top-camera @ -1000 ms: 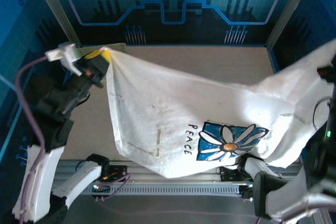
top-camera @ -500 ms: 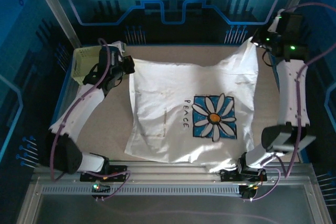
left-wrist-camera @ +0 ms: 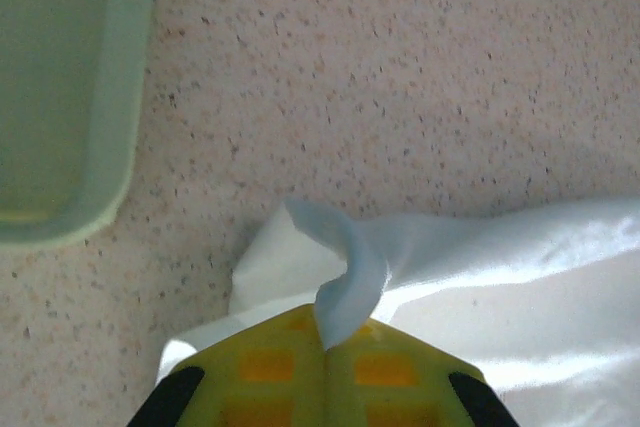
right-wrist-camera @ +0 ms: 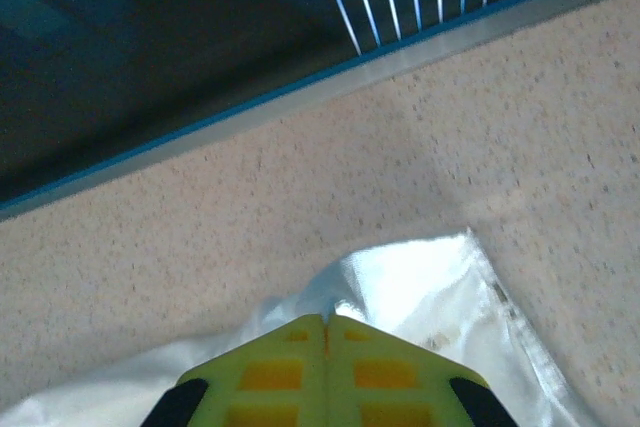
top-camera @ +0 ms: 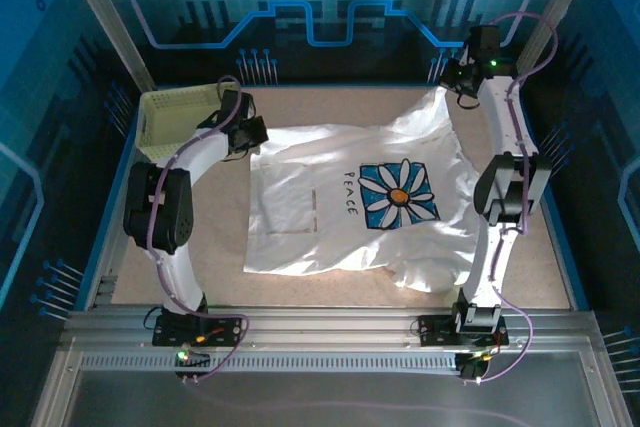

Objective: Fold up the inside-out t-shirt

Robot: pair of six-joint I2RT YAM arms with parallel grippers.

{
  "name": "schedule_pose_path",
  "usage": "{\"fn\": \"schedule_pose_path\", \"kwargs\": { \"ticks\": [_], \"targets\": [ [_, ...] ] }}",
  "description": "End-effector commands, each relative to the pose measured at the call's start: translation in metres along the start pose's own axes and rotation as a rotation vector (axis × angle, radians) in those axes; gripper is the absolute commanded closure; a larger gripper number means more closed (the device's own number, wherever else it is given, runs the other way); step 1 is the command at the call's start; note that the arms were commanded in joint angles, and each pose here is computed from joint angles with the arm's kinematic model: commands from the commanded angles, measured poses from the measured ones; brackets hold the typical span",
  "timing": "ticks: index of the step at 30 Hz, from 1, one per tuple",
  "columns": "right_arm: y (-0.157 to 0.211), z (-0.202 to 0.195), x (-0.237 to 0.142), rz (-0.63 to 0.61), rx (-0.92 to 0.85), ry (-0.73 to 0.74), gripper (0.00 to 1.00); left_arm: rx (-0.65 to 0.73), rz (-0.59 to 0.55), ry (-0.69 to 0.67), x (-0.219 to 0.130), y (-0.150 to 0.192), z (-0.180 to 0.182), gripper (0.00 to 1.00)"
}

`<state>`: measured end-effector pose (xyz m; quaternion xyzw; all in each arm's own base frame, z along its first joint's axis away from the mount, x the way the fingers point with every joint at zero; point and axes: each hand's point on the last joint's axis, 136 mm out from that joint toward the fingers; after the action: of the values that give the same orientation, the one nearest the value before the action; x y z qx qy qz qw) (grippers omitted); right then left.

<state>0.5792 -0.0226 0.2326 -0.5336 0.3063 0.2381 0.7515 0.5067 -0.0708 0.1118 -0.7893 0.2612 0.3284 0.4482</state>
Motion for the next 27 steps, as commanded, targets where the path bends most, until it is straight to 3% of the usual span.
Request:
{"fn": "schedule_pose_path", "kwargs": {
  "ticks": [1, 5, 8, 16, 27],
  "targets": [
    [-0.031, 0.014, -0.021, -0.074, -0.012, -0.004, 1.00, -0.044, -0.049, 0.042, -0.001, -0.033, -0.005, 1.00],
    [-0.050, 0.014, -0.048, -0.125, 0.001, 0.014, 1.00, -0.039, -0.068, 0.091, -0.016, -0.045, -0.017, 1.00],
    [-0.069, 0.016, -0.097, -0.208, 0.021, -0.002, 1.00, -0.045, -0.124, 0.154, -0.048, -0.057, -0.030, 1.00],
    [-0.100, 0.019, -0.293, -0.540, 0.031, -0.071, 1.00, -0.062, -0.367, 0.429, -0.197, -0.086, -0.068, 1.00],
    [-0.059, 0.021, -0.525, -0.976, 0.011, -0.145, 1.00, 0.025, -0.751, 0.622, -0.414, -0.082, -0.077, 1.00]
  ]
}}
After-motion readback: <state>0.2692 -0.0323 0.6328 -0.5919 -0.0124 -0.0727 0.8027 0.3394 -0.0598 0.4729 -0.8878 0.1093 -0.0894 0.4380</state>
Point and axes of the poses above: each hand's point on the last joint's axis, 136 mm out from that joint toward the fingers, its own x axis out along the fingers, its own z axis along the line the jaws close on, y = z × x, and after that the axes turned 4 degrees about -x, right-handed
